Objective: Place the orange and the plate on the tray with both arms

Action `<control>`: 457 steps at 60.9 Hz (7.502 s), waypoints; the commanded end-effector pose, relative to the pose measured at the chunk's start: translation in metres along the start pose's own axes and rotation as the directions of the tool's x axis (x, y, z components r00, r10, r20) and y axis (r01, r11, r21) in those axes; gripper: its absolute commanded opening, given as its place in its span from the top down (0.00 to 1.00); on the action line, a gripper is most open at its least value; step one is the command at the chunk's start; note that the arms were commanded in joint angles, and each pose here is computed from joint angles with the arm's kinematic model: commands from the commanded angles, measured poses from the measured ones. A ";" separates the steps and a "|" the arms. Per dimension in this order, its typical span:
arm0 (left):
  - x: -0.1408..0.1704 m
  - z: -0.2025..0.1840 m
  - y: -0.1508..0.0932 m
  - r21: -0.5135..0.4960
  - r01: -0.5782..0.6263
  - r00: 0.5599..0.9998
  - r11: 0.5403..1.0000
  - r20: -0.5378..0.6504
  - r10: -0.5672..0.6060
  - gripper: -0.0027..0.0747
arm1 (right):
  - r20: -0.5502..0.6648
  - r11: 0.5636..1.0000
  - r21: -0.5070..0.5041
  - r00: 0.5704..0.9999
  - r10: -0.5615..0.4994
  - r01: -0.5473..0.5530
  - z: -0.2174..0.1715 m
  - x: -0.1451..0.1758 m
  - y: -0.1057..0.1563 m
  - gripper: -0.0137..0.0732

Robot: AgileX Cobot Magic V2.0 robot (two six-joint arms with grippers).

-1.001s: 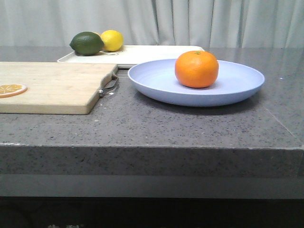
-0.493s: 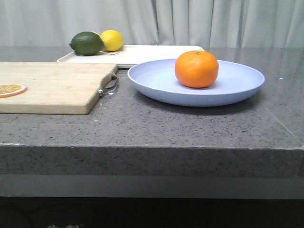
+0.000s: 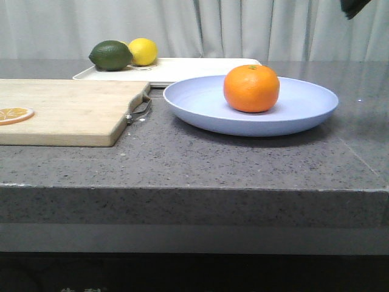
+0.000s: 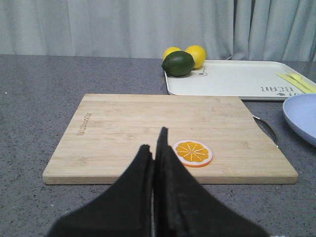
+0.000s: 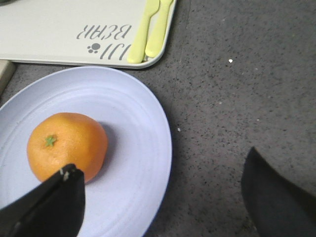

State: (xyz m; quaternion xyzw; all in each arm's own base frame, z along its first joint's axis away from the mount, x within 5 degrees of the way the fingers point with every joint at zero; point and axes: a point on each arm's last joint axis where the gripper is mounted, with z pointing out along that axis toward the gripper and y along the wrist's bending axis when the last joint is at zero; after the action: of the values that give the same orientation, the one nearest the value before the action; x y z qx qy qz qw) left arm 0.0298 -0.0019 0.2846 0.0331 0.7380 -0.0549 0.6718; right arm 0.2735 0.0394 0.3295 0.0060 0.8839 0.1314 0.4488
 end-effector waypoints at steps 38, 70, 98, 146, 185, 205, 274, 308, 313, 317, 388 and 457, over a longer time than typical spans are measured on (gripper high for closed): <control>-0.014 -0.001 -0.001 0.010 0.015 0.996 1.000 0.093 -0.016 0.99 | -0.160 0.997 0.005 0.984 0.081 -0.082 0.101 -0.015 -0.011 0.43; -0.014 -0.001 -0.001 0.010 0.015 0.996 1.000 0.093 -0.016 0.99 | -0.160 0.992 -0.031 0.980 0.115 -0.122 0.097 -0.026 -0.004 0.91; -0.014 -0.001 -0.001 0.010 0.015 0.996 1.000 0.093 -0.016 0.99 | -0.157 0.955 -0.214 0.972 0.174 -0.205 0.105 -0.095 0.024 0.91; -0.014 -0.001 -0.001 0.010 0.015 0.996 1.000 0.093 -0.016 0.99 | -0.025 0.866 -0.355 0.929 0.369 -0.354 0.225 -0.152 0.022 0.91; -0.014 -0.001 -0.001 0.010 0.015 0.996 1.000 0.093 -0.016 0.99 | 0.094 0.857 -0.362 0.900 0.425 -0.367 0.243 -0.152 0.025 0.91; -0.014 -0.001 -0.001 0.010 0.015 0.996 1.000 0.093 -0.016 0.99 | 0.075 0.866 -0.356 0.913 0.400 -0.350 0.252 -0.144 0.030 0.91; -0.014 -0.001 -0.001 0.010 0.015 0.996 1.000 0.093 -0.016 0.99 | 0.070 0.960 -0.229 0.981 0.180 -0.159 0.158 -0.183 0.015 0.70; -0.014 -0.001 -0.001 0.010 0.015 0.996 1.000 0.093 -0.016 0.99 | -0.127 0.996 -0.083 0.991 0.027 -0.038 0.095 -0.180 0.010 0.92; -0.014 -0.001 -0.001 0.010 0.015 0.996 1.000 0.093 -0.016 0.99 | -0.147 0.998 -0.061 0.989 0.010 -0.019 0.083 -0.180 0.011 0.92; -0.014 -0.001 -0.001 0.010 0.015 0.996 1.000 0.093 -0.016 0.99 | -0.157 0.999 -0.041 0.988 -0.003 -0.004 0.074 -0.181 0.011 0.92; -0.014 -0.001 -0.001 0.010 0.015 0.996 1.000 0.093 -0.016 0.99 | -0.050 0.975 0.085 0.978 -0.203 0.206 -0.112 -0.021 0.008 0.92; -0.014 -0.001 -0.001 0.010 0.015 0.996 1.000 0.093 -0.016 0.99 | 0.545 0.961 0.189 0.792 -0.275 0.203 -0.150 0.152 -0.020 0.92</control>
State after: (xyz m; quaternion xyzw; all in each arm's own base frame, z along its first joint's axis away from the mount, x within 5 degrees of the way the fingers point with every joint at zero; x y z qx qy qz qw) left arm 0.0302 -0.0020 0.2835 0.0332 0.7390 -0.0547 0.6707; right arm 0.0657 0.0070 0.2721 -0.0430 0.7485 0.0228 0.6613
